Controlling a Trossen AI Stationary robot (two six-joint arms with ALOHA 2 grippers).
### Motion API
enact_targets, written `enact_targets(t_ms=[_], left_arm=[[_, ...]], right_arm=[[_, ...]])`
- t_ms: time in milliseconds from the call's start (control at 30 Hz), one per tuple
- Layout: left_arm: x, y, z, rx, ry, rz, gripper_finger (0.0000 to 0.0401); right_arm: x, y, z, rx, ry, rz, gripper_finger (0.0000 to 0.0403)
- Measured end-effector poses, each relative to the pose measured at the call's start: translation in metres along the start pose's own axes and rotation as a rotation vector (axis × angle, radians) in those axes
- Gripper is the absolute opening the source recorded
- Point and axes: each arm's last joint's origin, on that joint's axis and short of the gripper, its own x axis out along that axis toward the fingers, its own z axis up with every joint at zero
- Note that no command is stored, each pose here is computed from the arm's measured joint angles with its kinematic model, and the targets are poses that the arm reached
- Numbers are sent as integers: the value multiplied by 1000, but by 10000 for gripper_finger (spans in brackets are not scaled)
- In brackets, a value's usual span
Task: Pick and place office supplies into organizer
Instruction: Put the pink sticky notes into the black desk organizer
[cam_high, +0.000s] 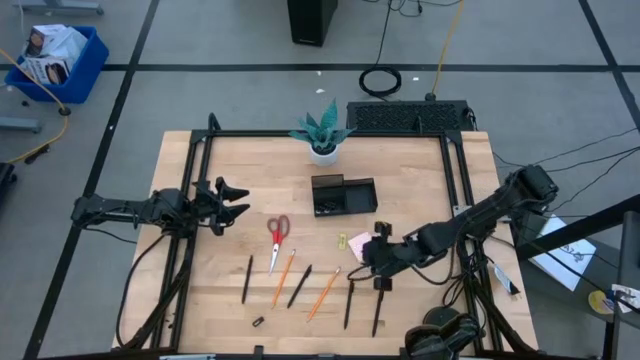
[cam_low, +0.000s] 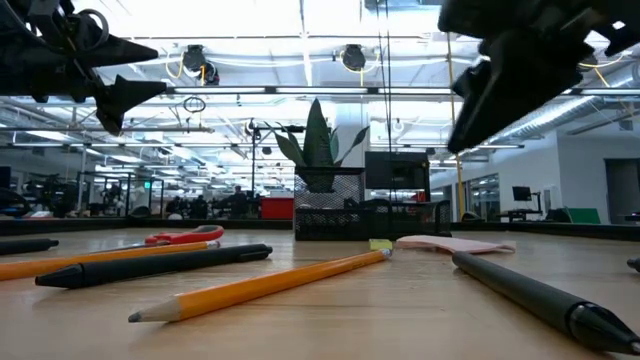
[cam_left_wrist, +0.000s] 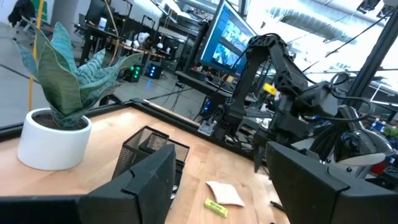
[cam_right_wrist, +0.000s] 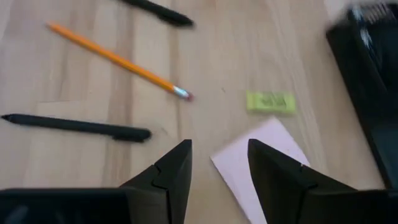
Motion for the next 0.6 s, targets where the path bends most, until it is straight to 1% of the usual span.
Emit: enact_targets(t_ms=[67,133,167,233,300,367,433,600], left_arm=[[0,0,0,0,0,1,255],[0,0,0,0,1,2,255],[0,0,0,0,2,2,255],[0,0,0,0,2,3,255],[0,0,-1,1,6,6,255],[0,0,-1,1,6,6,255],[0,0,-1,1,6,6,255],[0,0,-1,0,6,6,255]], right_arm=[[-2,-2,-6,28,53,-25,147],[-3,-5,-13,14,120,-56,146],[-4,-4,-16,-21,142,-60,146],[-6,-1,-22,-159,174,-61,146],[-5,3,-28,-310,171,-67,146],[-4,4,-35,-421,157,-100,146],[2,3,-43,-482,124,-133,146],[17,-2,-64,-563,62,-128,146]])
